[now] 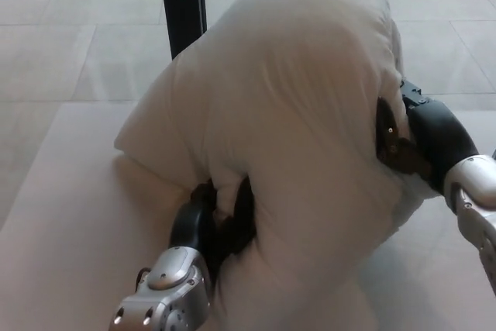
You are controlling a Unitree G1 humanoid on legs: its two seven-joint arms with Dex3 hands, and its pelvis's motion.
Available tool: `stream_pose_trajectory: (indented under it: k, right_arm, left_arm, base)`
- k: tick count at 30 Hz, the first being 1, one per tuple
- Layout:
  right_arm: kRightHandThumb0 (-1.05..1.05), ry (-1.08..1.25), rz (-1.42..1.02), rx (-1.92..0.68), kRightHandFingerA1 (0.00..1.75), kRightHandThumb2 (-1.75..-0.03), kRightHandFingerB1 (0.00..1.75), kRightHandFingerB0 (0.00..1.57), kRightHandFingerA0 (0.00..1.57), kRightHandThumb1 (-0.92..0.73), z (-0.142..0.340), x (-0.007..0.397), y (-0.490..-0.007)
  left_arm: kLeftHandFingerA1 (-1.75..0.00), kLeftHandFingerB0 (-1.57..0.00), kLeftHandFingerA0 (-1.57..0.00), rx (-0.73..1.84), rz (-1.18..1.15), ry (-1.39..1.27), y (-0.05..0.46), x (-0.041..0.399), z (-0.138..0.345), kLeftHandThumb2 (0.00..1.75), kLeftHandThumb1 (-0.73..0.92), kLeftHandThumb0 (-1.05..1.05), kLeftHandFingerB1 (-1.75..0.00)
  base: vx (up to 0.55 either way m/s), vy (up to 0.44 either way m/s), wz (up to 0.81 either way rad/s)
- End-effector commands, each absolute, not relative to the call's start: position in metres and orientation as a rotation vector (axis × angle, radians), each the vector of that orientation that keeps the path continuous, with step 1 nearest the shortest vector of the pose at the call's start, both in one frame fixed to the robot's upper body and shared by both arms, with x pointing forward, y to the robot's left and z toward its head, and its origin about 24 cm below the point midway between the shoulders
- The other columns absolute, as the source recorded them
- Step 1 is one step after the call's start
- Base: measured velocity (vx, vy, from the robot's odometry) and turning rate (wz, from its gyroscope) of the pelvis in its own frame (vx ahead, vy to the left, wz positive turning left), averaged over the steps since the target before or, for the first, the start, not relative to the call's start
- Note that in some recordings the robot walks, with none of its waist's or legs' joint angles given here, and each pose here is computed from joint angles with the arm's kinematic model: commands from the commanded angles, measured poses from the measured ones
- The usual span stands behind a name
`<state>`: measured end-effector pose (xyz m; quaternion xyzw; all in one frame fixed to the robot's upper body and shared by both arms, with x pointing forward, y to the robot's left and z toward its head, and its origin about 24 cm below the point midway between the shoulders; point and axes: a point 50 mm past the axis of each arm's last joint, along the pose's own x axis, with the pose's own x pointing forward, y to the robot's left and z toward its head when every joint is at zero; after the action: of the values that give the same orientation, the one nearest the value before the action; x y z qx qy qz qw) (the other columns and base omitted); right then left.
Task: The robot uses its left hand to press on the left side of the pillow kept in the middle of the desk and uses its right hand to lift up and the right side of the pillow and turn it over
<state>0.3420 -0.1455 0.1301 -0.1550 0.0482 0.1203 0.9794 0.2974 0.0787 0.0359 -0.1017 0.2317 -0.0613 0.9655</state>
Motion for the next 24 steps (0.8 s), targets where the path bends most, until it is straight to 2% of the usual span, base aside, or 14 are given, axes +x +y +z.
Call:
stream_pose_trajectory:
  k: [1,2,14,15,16,17,19,20,22,23,24]
  right_arm:
    - [-1.04,0.143,0.746,-0.322,0.67,-0.66,0.37,0.17,0.42,-0.86,0.098,0.302,-0.035]
    - [-1.05,0.166,0.791,-0.356,0.83,-0.65,0.43,0.14,0.49,-0.83,0.091,0.298,-0.028]
    - [-1.05,0.152,0.809,-0.379,0.83,-0.65,0.43,0.14,0.49,-0.83,0.096,0.297,-0.022]
    - [-0.82,0.24,0.886,-0.447,0.87,-0.59,0.51,0.35,0.4,-0.63,0.062,0.276,-0.007]
    - [-0.79,0.344,1.001,-0.535,0.78,-0.59,0.49,0.39,0.36,-0.61,0.019,0.242,0.012]
    - [-0.8,0.362,1.045,-0.576,0.68,-0.66,0.52,0.38,0.27,-0.52,0.007,0.229,0.017]
    - [-0.8,0.35,1.06,-0.603,0.68,-0.66,0.52,0.38,0.27,-0.52,0.004,0.226,0.019]
    - [-0.74,0.338,1.079,-0.642,0.66,-0.59,0.54,0.37,0.18,-0.61,0.001,0.22,0.022]
    - [-0.72,0.31,1.108,-0.739,0.69,-0.59,0.57,0.33,0.13,-0.61,-0.002,0.216,0.026]
    - [-0.71,0.303,1.123,-0.757,0.74,-0.58,0.61,0.34,0.12,-0.59,-0.004,0.215,0.028]
    - [-0.71,0.301,1.124,-0.76,0.74,-0.58,0.61,0.34,0.12,-0.59,-0.004,0.214,0.028]
  left_arm:
    - [-0.9,-0.37,-0.54,0.029,-0.493,0.711,0.002,0.243,-0.025,0.66,0.89,-0.66,-0.51]
    - [-0.9,-0.37,-0.54,0.031,-0.499,0.703,0.001,0.243,-0.025,0.66,0.89,-0.66,-0.51]
    - [-0.9,-0.37,-0.54,0.042,-0.493,0.669,0.002,0.246,-0.02,0.66,0.89,-0.66,-0.51]
    - [-0.77,0.0,-0.27,-0.096,-0.462,0.732,-0.009,0.235,-0.032,0.72,0.41,-0.81,0.0]
    - [-0.39,0.0,-0.05,-0.283,-0.419,0.813,-0.027,0.214,-0.041,0.82,0.46,-0.9,-0.11]
    - [-0.46,0.0,-0.02,-0.337,-0.416,0.822,-0.031,0.206,-0.035,0.78,0.46,-0.83,0.0]
    - [-0.46,0.0,-0.02,-0.332,-0.411,0.822,-0.03,0.205,-0.035,0.78,0.46,-0.83,0.0]
    - [-0.51,0.0,-0.04,-0.381,-0.384,0.837,-0.028,0.205,-0.039,0.82,0.48,-0.9,-0.05]
    - [-0.5,0.0,-0.04,-0.426,-0.369,0.837,-0.028,0.2,-0.04,0.81,0.49,-0.88,-0.05]
    - [-0.55,0.0,-0.1,-0.438,-0.362,0.841,-0.028,0.2,-0.039,0.76,0.46,-0.75,-0.01]
    - [-0.55,0.0,-0.1,-0.439,-0.361,0.841,-0.028,0.2,-0.039,0.76,0.46,-0.75,-0.01]
  base:
    - [0.0,0.0,0.0]
    - [0.0,0.0,0.0]
    - [0.0,0.0,0.0]
    - [0.0,0.0,0.0]
    - [0.0,0.0,0.0]
    - [0.0,0.0,0.0]
    - [0.0,0.0,0.0]
    - [0.0,0.0,0.0]
    - [0.0,0.0,0.0]
    - [0.0,0.0,0.0]
    - [0.0,0.0,0.0]
